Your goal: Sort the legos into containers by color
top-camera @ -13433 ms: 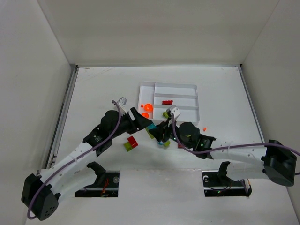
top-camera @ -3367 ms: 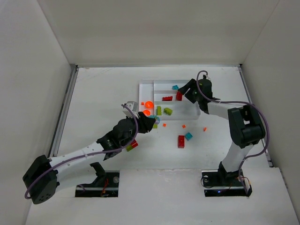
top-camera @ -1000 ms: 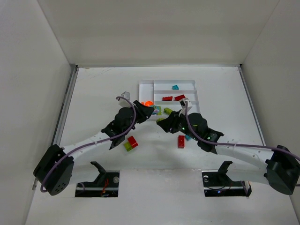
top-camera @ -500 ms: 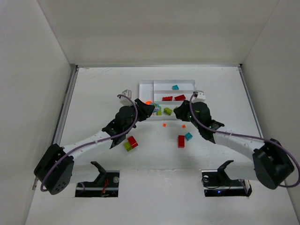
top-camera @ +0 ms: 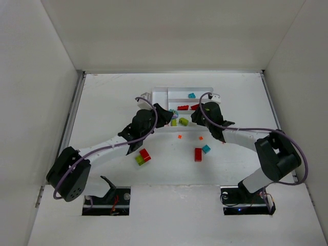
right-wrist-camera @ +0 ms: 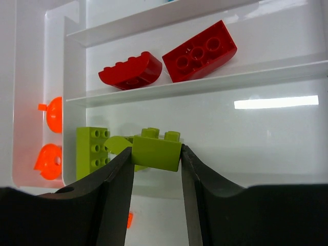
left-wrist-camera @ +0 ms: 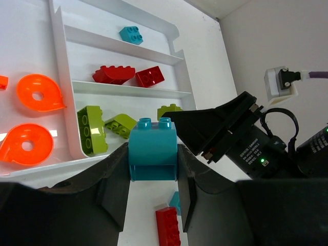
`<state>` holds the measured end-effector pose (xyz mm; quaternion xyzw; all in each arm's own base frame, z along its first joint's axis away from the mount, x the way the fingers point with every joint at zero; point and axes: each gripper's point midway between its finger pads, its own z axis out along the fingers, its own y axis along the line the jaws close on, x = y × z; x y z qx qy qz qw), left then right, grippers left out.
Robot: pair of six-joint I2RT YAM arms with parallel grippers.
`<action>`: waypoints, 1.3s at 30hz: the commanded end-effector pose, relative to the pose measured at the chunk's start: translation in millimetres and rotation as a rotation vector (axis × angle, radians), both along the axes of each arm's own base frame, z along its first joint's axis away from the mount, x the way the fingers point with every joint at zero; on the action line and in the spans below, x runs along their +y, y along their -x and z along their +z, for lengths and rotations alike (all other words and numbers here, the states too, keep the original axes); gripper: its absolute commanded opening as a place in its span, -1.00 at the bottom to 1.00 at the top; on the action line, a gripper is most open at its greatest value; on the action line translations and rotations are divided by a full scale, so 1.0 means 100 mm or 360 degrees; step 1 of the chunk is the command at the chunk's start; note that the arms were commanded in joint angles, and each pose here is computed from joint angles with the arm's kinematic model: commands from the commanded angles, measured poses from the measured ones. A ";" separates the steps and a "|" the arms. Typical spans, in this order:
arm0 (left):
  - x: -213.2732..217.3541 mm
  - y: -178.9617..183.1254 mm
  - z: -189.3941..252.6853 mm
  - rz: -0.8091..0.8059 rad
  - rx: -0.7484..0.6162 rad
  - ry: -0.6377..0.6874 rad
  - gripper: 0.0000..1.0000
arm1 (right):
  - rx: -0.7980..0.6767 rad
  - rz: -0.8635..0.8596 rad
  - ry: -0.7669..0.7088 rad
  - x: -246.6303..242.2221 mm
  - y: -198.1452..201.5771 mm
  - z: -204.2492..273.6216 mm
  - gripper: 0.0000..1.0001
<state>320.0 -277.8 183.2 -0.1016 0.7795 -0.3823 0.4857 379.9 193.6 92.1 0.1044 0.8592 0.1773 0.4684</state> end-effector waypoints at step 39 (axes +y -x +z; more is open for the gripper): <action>-0.61 -2.11 -0.13 0.0075 -0.0098 -0.0064 -0.50 | -0.0377 0.0002 -0.0229 -0.15 0.39 0.63 0.23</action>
